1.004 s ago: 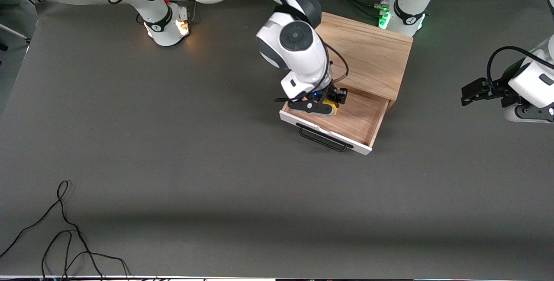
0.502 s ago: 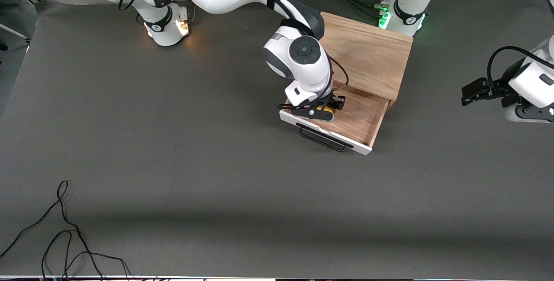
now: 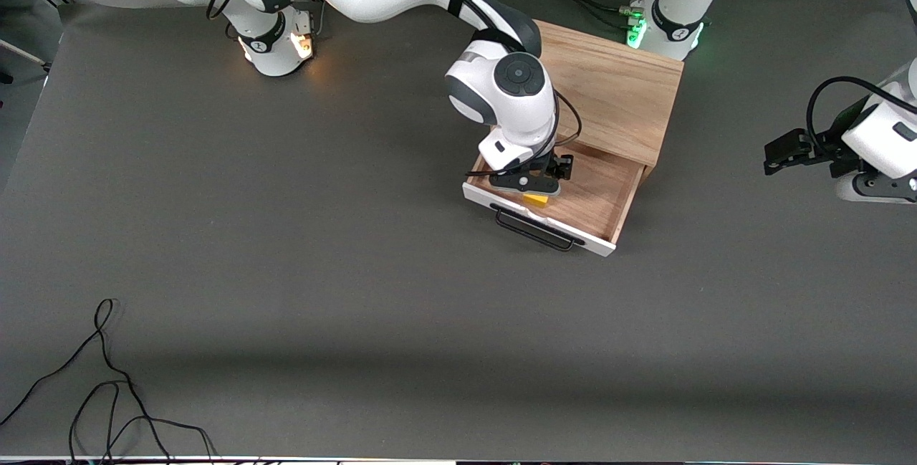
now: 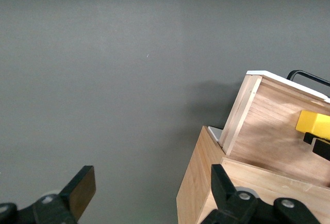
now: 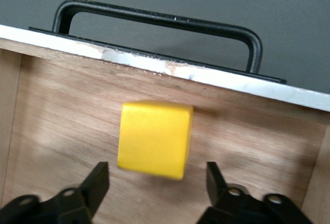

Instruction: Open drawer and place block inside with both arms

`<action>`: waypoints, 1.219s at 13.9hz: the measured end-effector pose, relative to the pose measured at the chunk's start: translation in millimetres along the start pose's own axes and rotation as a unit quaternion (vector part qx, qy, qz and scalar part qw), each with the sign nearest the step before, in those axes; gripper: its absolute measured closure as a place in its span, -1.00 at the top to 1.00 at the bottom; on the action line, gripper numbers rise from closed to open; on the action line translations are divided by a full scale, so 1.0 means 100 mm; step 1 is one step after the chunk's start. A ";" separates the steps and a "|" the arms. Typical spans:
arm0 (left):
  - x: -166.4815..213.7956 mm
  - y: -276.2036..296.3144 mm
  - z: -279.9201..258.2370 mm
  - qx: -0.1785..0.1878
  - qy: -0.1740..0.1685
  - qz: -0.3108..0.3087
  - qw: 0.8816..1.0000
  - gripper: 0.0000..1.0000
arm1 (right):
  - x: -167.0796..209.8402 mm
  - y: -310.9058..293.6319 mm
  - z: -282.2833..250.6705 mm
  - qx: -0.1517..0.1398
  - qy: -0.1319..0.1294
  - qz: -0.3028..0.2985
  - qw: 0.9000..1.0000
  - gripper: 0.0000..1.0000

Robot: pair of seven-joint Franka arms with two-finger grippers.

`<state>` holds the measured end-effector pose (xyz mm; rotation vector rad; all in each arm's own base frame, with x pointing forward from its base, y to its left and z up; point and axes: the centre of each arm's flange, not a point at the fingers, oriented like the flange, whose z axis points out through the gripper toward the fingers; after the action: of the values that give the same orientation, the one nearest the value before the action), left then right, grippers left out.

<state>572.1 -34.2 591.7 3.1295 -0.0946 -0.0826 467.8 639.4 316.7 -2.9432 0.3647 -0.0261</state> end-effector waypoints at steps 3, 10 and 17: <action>0.00 0.00 0.00 0.000 0.000 0.000 1.000 1.00 | 0.06 -0.03 -0.13 0.011 0.007 0.002 1.000 1.00; 0.00 0.00 0.01 0.000 -0.002 0.001 1.000 1.00 | 1.05 0.54 -1.92 0.028 0.031 0.031 0.999 1.00; 0.00 0.02 0.02 0.000 -0.003 0.001 1.000 1.00 | 2.08 2.54 -2.88 -0.022 0.015 -0.055 0.998 1.00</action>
<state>571.9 -35.8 589.6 3.1294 -0.0993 -0.0904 596.8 296.9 554.9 -3.0063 0.2103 -0.0785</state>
